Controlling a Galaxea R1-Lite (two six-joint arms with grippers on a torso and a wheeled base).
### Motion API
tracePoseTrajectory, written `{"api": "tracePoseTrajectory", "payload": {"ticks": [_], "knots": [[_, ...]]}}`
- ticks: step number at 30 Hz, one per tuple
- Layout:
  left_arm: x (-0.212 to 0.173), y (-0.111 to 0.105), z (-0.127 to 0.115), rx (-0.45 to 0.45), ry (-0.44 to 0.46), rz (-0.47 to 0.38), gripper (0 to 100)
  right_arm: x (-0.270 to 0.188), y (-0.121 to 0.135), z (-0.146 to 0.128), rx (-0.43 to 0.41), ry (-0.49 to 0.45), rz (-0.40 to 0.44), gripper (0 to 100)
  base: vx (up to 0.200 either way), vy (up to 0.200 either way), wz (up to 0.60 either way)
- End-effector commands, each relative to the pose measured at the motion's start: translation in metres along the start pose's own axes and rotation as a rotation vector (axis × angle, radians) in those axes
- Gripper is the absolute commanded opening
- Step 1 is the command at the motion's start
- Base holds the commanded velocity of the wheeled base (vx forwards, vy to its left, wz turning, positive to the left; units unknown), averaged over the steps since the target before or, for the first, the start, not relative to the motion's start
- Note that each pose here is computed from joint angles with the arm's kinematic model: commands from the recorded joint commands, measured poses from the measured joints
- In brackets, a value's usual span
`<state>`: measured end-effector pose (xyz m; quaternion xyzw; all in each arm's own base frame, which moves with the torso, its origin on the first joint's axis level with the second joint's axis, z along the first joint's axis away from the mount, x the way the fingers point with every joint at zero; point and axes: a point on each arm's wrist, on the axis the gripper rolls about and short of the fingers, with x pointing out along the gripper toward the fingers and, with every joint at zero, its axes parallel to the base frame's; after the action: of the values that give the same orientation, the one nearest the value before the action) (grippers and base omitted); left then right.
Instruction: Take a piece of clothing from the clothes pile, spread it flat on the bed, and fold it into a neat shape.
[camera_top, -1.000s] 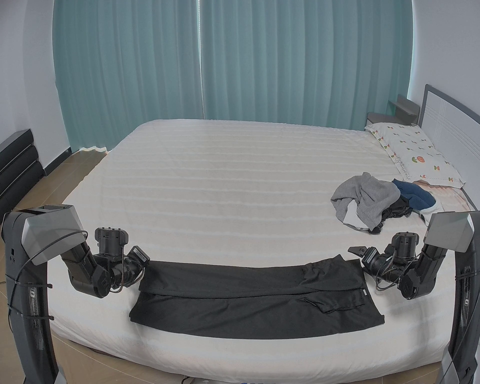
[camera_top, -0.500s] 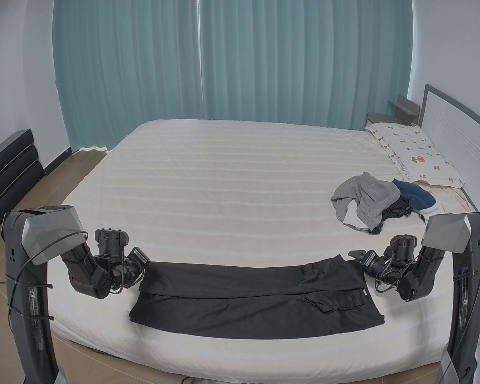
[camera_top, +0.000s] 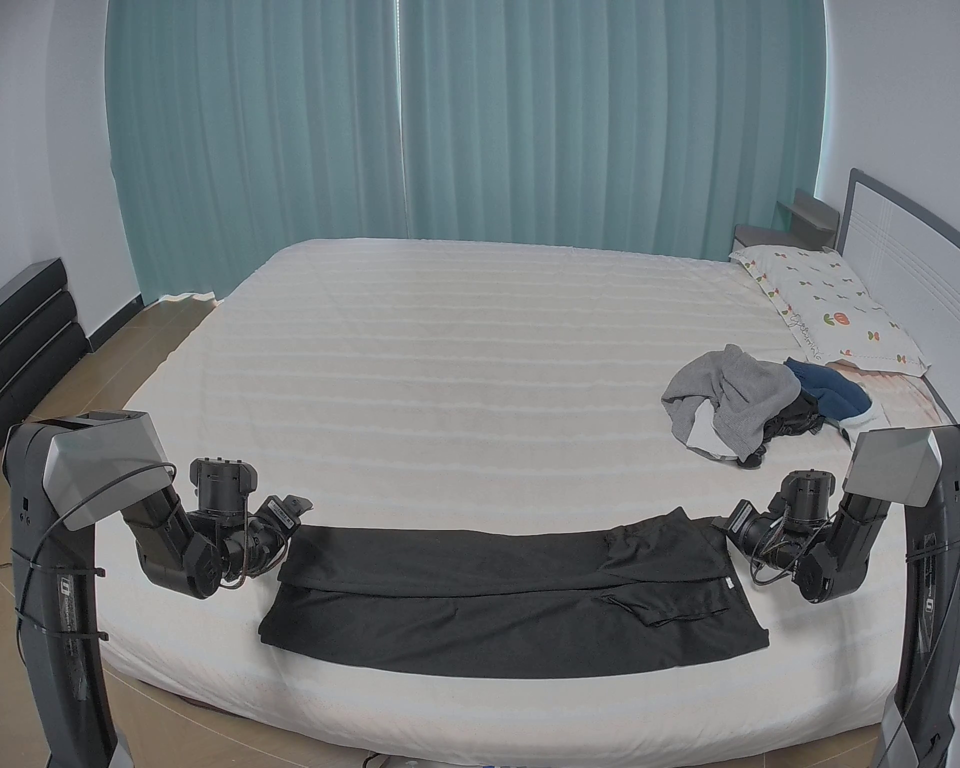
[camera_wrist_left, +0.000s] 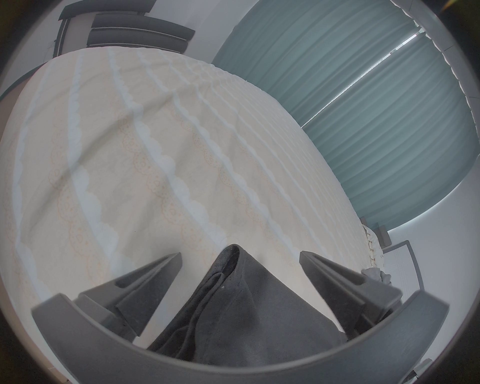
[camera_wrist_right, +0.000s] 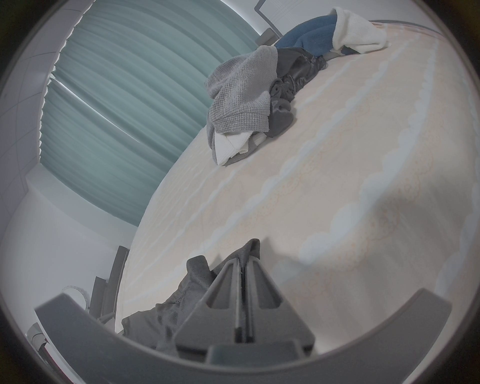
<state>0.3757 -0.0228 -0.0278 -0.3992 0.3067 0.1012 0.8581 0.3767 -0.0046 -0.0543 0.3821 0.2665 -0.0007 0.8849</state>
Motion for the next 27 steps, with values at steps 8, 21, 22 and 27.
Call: {"api": "tracePoseTrajectory", "payload": {"ticks": [8, 21, 22, 27], "knots": [[0.0, 0.0, 0.001, -0.008, -0.004, 0.0, 100, -0.006, 0.002, 0.003, -0.015, -0.043, 0.035, 100, 0.0, 0.0, 0.0], [-0.001, 0.0, 0.001, -0.008, -0.005, -0.001, 100, -0.03, 0.031, -0.005, -0.097, -0.017, 0.142, 100, 0.0, 0.0, 0.0], [-0.001, 0.0, 0.001, -0.008, -0.005, -0.001, 100, -0.029, 0.03, -0.006, -0.097, -0.014, 0.141, 100, 0.0, 0.0, 0.0], [-0.001, 0.0, 0.001, -0.007, -0.003, 0.001, 100, -0.025, 0.023, -0.015, -0.106, 0.023, 0.127, 100, 0.0, 0.0, 0.0]]}}
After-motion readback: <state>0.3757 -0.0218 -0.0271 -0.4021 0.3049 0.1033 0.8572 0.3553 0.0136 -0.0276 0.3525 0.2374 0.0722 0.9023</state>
